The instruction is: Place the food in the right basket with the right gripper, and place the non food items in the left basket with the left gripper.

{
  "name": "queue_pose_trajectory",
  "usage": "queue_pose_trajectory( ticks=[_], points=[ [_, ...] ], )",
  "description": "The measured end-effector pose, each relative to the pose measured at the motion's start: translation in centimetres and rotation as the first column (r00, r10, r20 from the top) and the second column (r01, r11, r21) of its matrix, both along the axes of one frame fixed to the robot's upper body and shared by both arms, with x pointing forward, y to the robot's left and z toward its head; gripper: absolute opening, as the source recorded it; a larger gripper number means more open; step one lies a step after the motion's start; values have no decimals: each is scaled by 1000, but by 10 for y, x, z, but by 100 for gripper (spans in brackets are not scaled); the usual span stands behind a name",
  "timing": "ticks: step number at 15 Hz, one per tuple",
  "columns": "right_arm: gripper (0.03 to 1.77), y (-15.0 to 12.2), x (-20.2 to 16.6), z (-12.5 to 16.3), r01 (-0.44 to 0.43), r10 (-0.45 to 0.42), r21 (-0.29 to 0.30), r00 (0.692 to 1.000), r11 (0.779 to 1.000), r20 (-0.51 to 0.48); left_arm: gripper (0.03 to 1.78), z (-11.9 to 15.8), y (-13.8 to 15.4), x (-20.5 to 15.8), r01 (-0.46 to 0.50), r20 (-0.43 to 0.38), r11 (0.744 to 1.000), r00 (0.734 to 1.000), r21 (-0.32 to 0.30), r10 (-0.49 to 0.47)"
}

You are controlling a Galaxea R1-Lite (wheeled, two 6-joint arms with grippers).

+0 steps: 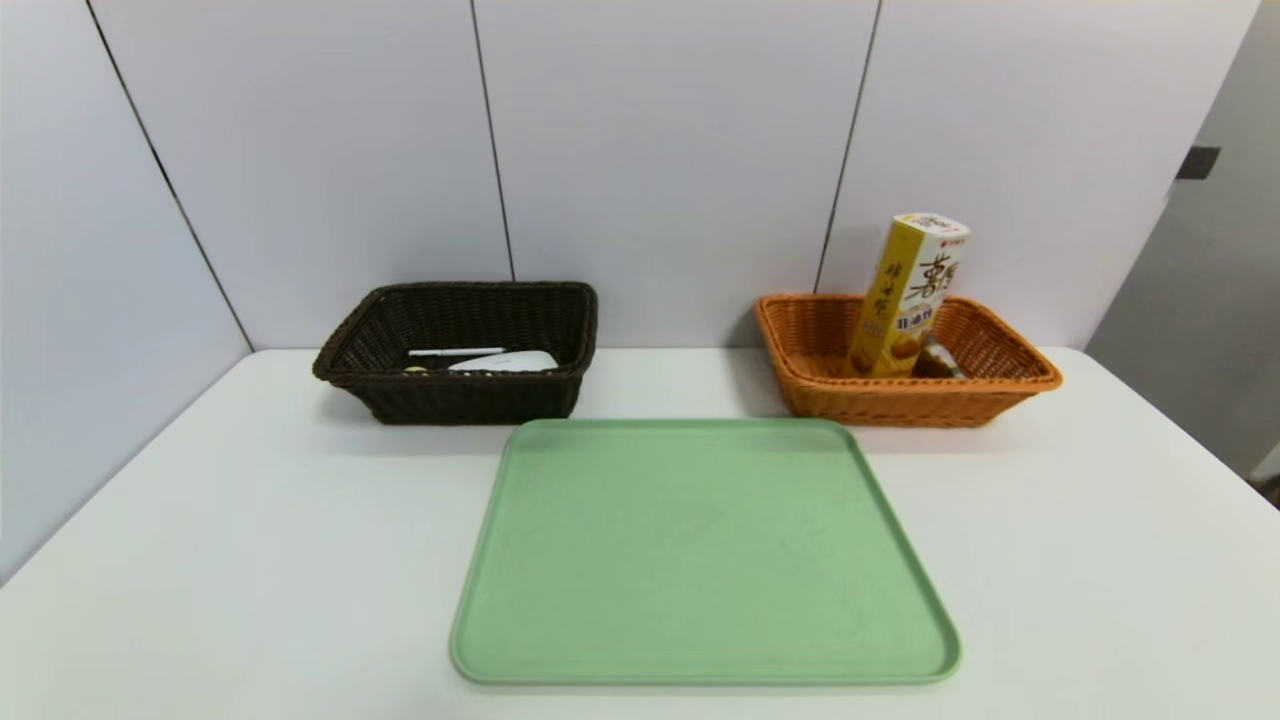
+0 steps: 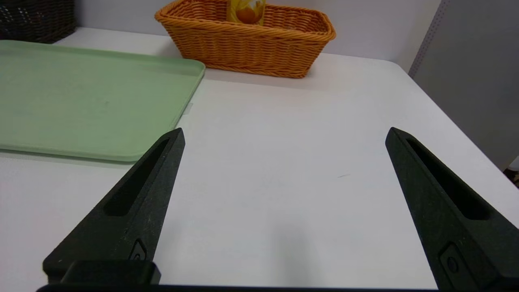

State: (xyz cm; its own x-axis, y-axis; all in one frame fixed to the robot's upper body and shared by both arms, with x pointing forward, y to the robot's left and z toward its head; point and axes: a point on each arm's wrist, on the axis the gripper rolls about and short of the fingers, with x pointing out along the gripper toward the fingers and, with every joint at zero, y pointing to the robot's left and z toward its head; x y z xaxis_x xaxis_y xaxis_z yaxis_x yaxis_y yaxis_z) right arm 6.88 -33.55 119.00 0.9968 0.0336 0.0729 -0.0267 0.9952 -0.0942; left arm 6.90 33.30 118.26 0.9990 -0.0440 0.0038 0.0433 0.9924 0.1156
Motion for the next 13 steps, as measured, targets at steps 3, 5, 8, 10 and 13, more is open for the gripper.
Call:
queue_pose_trajectory(
  ticks=[3, 5, 8, 10, 13],
  points=[
    [171, 0, 0, 0, 0, 0, 5, 1000, 1000, 0, 169, 0, 0, 0, -3, -2, 1000, 1000, -24, 3],
    [171, 0, 0, 0, 1, -1, 5, 1000, 1000, -1, 169, 0, 0, 0, -3, -2, 1000, 1000, -24, 3],
    [171, 0, 0, 0, 1, -1, 8, 1000, 1000, 1, 169, 0, 0, 0, -3, -3, 1000, 1000, -25, 3],
    [171, 0, 0, 0, 5, -5, 31, 1000, 1000, 0, 169, 0, 0, 0, -3, -3, 1000, 1000, -25, 3],
    [171, 0, 0, 0, 11, -11, 78, 1000, 997, -3, 169, 0, 0, 0, -3, -3, 1000, 1000, -25, 3]
  ],
)
